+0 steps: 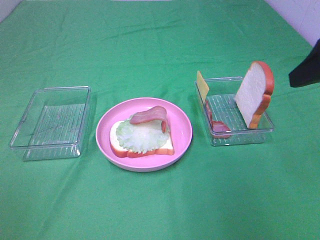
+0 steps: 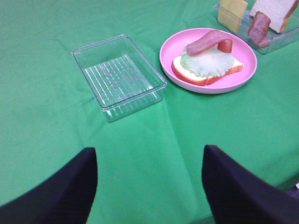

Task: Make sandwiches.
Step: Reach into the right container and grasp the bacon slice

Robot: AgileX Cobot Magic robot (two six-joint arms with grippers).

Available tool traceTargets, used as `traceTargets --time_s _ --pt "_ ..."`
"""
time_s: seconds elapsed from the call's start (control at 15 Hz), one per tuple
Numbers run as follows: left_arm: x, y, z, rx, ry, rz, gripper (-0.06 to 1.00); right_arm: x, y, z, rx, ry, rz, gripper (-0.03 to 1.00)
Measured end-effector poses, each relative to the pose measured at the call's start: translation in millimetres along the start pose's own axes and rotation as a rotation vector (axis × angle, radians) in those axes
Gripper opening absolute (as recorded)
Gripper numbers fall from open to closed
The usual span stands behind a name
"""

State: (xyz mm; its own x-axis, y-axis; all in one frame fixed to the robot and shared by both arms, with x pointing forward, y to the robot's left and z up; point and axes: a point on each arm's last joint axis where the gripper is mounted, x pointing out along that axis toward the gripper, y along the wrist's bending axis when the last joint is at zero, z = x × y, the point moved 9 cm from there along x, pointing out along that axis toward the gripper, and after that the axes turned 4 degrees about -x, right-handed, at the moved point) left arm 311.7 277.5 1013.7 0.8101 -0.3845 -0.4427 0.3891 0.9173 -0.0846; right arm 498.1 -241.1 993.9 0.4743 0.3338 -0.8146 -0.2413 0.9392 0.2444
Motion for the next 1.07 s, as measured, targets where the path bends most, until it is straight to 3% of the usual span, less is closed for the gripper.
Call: traceTargets --time_s 0.13,0.27,0.47,0.67,1.07 --pt "0 0 0 0.001 0.0 0.0 0.62 16 6 12 0.005 0.084 0.084 0.79" --pt "0 0 0 0.001 0.0 0.0 0.62 31 8 20 -0.019 0.13 0.104 0.75" --pt "0 0 0 0.001 0.0 0.0 0.62 65 40 18 -0.097 0.234 0.139 0.65" --pt "0 0 0 0.001 0.0 0.0 0.62 95 65 25 -0.118 0.303 0.119 0.61" --pt "0 0 0 0.001 0.0 0.0 0.62 156 61 60 -0.119 0.352 0.066 0.59"
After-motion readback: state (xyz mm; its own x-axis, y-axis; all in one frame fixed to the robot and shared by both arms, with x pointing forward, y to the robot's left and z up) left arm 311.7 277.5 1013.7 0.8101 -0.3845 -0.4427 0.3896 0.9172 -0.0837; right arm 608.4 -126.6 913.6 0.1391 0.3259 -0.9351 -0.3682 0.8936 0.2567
